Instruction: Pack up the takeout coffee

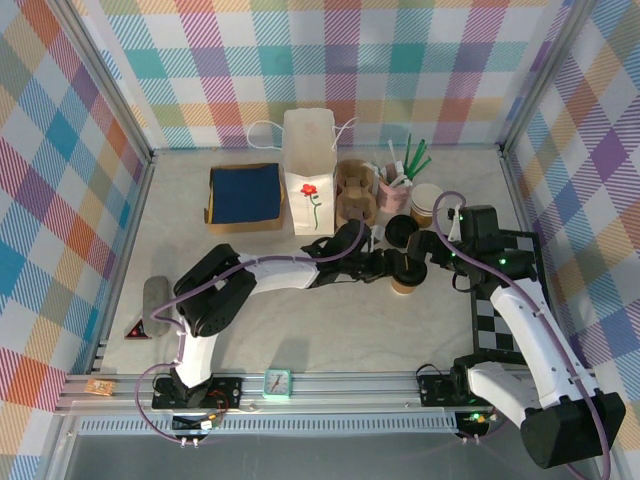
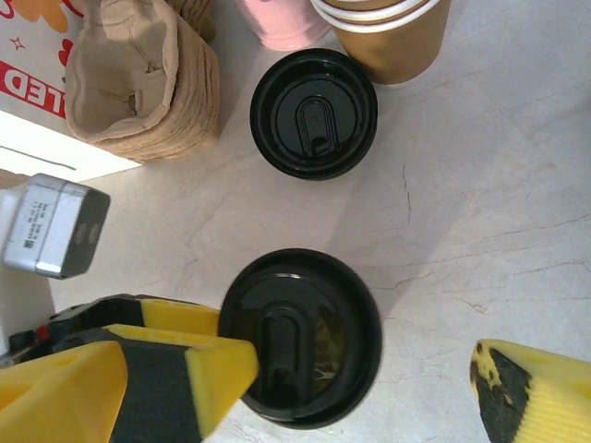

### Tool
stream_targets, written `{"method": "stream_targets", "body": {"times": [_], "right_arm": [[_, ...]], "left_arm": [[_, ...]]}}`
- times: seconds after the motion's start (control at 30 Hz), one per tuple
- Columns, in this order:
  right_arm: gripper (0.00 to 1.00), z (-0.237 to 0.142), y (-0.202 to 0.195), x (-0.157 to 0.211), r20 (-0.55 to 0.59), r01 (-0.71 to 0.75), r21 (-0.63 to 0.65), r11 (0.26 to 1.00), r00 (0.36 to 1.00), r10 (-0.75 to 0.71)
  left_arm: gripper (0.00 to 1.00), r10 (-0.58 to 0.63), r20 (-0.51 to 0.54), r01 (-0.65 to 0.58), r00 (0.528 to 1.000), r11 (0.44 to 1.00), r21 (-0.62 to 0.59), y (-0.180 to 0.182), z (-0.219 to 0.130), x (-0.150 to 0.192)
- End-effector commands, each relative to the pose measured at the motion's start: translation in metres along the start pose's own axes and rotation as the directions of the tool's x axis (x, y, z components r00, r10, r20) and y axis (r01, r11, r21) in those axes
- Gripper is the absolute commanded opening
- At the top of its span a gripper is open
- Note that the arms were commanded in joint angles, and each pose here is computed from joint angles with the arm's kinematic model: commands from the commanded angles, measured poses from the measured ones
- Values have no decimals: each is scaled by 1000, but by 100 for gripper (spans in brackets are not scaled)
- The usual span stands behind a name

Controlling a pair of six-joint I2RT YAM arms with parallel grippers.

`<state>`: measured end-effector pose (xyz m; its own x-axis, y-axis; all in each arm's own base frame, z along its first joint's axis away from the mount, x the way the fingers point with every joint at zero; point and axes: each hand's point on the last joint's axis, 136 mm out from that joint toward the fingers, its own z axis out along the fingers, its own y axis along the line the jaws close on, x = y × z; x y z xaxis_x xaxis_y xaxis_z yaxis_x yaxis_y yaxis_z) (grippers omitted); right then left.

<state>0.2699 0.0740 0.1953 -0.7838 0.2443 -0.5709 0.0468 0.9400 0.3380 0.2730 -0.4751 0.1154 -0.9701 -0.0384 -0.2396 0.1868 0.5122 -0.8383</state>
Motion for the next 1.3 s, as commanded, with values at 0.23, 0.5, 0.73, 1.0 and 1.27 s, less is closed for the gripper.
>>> {"method": "stream_targets", "body": {"times": [0.23,0.5,0.73,1.0,1.27], "right_arm": [[96,-17,12,-12,52,102,-55,993,994,-99],[95,-29,39,-20,84,254,-172,952,966,-243],[95,-44,87,-20,172,459,-351,816,888,-426],[93,-14,116,-9,117,694,-325,642,704,-701],[91,44,133,-7,28,758,-367,539,589,-808]], "left_arm": [[81,57,34,-58,998,998,17,-31,-22,-23],[89,97,91,-97,991,995,-1,-41,-67,-42],[89,104,206,-97,973,994,-45,-27,-137,-65],[88,136,336,-61,932,972,-226,22,-225,-65],[88,208,390,-65,897,934,-350,40,-280,-33]]}}
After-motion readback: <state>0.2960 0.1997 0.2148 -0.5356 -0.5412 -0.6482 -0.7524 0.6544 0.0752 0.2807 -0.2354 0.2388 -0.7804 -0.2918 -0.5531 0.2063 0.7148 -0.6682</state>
